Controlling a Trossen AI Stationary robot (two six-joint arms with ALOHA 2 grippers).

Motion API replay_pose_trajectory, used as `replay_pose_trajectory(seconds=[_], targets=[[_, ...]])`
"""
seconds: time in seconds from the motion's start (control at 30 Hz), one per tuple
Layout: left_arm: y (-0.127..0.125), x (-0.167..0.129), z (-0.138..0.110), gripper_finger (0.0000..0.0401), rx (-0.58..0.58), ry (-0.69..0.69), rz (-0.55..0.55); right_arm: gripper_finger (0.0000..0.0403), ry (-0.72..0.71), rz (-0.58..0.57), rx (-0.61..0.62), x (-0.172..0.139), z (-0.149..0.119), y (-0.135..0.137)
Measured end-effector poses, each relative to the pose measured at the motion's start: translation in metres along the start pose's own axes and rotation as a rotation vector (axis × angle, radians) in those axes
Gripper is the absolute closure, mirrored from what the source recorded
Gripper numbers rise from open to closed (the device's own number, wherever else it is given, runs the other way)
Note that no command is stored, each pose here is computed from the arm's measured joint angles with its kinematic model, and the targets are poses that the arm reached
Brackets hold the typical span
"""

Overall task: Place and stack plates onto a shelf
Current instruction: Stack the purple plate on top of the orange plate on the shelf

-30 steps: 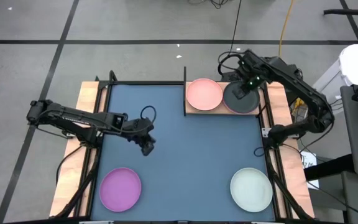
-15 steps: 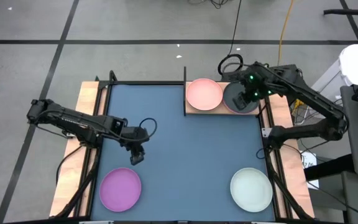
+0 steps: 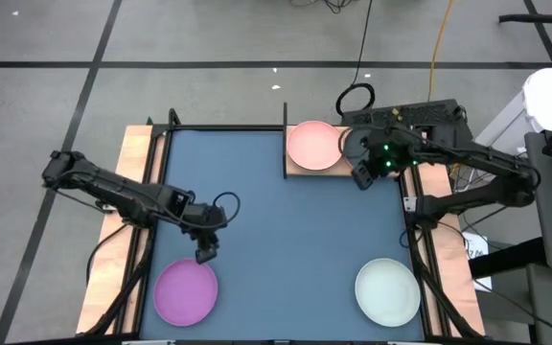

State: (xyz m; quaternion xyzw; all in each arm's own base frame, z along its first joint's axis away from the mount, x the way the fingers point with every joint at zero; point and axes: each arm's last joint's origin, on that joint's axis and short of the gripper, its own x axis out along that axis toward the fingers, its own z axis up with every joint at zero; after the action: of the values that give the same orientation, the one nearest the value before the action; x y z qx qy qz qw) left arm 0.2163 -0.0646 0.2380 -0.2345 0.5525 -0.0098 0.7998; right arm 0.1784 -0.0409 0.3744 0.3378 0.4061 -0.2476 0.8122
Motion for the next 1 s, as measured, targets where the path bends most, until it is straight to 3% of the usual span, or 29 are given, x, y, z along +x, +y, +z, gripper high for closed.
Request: replay_pose_trajectory(seconds=[0.4, 0.73, 1.0], targets=[[-0.015, 0.003, -0.014, 0.0237, 0.019, 0.059, -0.030, 0.0328, -0.091, 0.077, -0.039, 0.004, -0.025, 0.039], [-0.021, 0.004, -0.021, 0.0233, 0.087, 0.082, -0.038, 0.0328, -0.192, 0.250, -0.090, 0.038, -0.051, 0.066], [-0.021, 0.004, -0.024, 0.0233, 0.096, 0.097, -0.030, 0.0328, -0.144, 0.292, -0.086, 0.069, -0.080, 0.067]])
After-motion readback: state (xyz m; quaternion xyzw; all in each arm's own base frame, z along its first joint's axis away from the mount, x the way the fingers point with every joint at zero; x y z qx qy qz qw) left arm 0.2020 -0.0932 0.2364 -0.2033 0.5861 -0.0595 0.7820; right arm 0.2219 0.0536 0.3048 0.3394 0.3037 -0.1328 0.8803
